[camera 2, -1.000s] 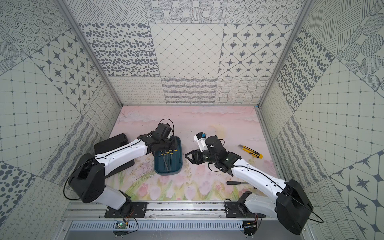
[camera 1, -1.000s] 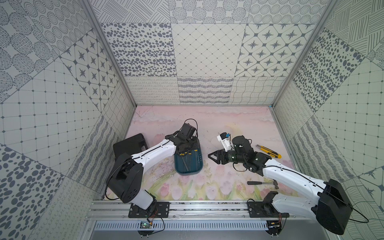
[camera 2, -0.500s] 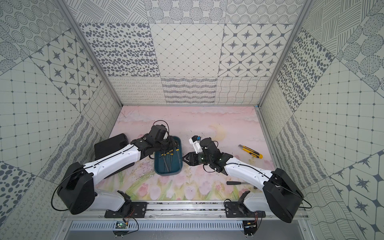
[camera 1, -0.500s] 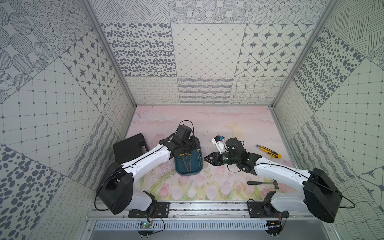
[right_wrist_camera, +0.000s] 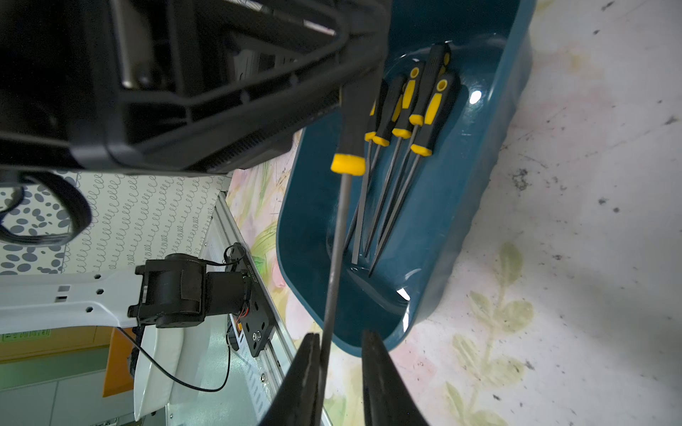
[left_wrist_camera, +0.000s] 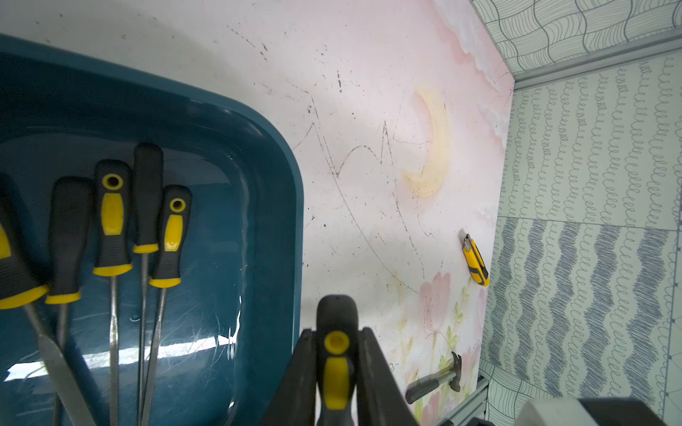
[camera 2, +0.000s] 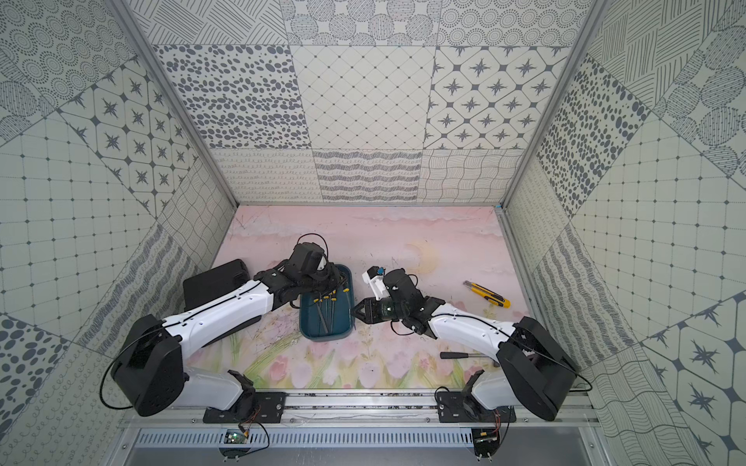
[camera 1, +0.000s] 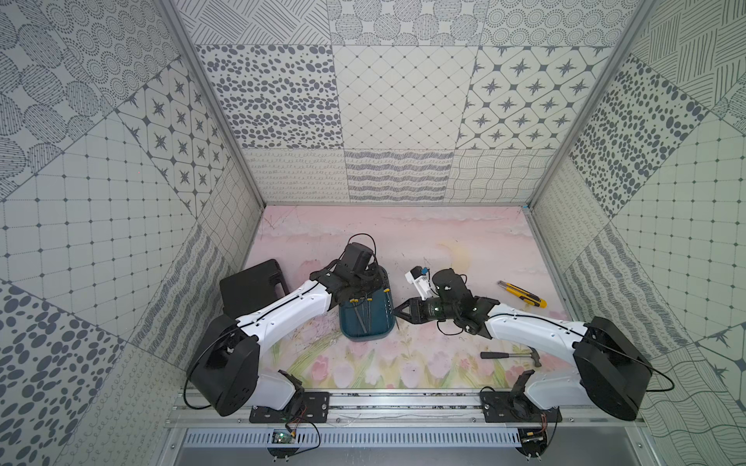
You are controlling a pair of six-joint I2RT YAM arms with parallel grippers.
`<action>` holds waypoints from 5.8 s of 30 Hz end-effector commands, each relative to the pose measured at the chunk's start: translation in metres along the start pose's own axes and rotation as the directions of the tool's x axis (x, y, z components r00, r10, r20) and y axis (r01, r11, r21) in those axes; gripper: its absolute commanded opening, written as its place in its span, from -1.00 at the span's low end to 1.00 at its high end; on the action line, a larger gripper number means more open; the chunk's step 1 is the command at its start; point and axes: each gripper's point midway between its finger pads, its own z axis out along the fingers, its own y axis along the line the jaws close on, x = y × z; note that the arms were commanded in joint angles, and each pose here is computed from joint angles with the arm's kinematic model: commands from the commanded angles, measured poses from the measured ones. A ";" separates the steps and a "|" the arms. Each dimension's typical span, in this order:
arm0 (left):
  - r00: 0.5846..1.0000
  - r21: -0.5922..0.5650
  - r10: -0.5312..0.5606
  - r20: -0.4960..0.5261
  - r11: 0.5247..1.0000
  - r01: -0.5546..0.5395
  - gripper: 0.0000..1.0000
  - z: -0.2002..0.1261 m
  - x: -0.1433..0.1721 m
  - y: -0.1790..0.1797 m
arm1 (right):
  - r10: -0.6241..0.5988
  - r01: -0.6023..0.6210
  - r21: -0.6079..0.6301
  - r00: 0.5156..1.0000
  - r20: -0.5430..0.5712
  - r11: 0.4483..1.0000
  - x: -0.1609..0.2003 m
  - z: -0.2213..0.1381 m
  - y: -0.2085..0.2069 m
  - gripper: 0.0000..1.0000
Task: Take the file tool out of the storage box
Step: Pick up the file tool from the storage box, then place the file tool at the center of the board, then pick up the file tool from the storage box.
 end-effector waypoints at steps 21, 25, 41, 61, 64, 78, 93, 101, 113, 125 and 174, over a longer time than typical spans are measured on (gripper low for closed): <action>0.999 0.059 0.010 0.036 0.998 -0.012 -1.00 -0.001 -0.011 -0.020 | -0.018 0.018 -0.026 1.000 -0.014 1.000 -0.005 0.008 0.009 -0.94; 0.999 0.066 0.026 0.043 0.997 -0.028 -0.75 -0.002 -0.013 -0.022 | -0.021 0.020 0.025 1.000 0.011 0.999 -0.011 0.003 0.004 -1.00; 0.960 -0.008 0.279 0.038 0.960 -0.279 0.81 -0.043 -0.021 -0.034 | -0.023 -0.027 0.630 0.997 0.071 0.776 -0.025 -0.092 -0.116 -1.00; 0.941 -0.108 0.337 -0.040 0.934 -0.339 0.98 -0.051 -0.005 -0.002 | 0.190 -0.035 0.804 0.977 -0.097 0.594 -0.019 -0.101 -0.221 -0.90; 0.939 -0.108 0.341 -0.043 0.933 -0.344 0.97 -0.049 -0.004 0.000 | 0.211 -0.027 0.811 0.970 -0.119 0.585 -0.017 -0.099 -0.224 -0.87; 0.951 -0.194 0.293 -0.101 0.932 -0.308 0.91 -0.033 -0.001 0.019 | 0.256 -0.017 0.832 0.955 -0.151 0.554 -0.007 -0.099 -0.232 -0.52; 0.944 -0.298 0.285 -0.170 0.898 -0.324 0.39 0.007 0.000 0.045 | -0.024 0.018 0.602 1.000 0.002 0.798 -0.051 -0.104 -0.128 0.30; 0.934 -0.380 0.295 -0.200 0.855 -0.352 0.00 0.041 -0.007 0.062 | -0.115 0.074 0.368 0.989 0.089 0.927 -0.047 -0.091 -0.058 0.43; 0.938 -0.506 0.259 -0.232 0.791 -0.344 -0.14 0.073 -0.018 0.088 | -0.140 0.104 0.357 0.987 0.079 0.928 -0.041 -0.088 -0.046 0.49; 0.939 -0.598 0.231 -0.254 0.726 -0.340 -0.16 0.074 -0.017 0.114 | -0.127 0.098 0.370 0.990 0.055 0.924 -0.034 -0.083 -0.055 0.50; 0.972 0.677 0.232 0.046 0.708 -0.201 -0.83 -0.108 -0.008 -0.136 | -0.105 0.123 -0.337 0.992 0.069 0.933 -0.025 -0.083 0.082 0.35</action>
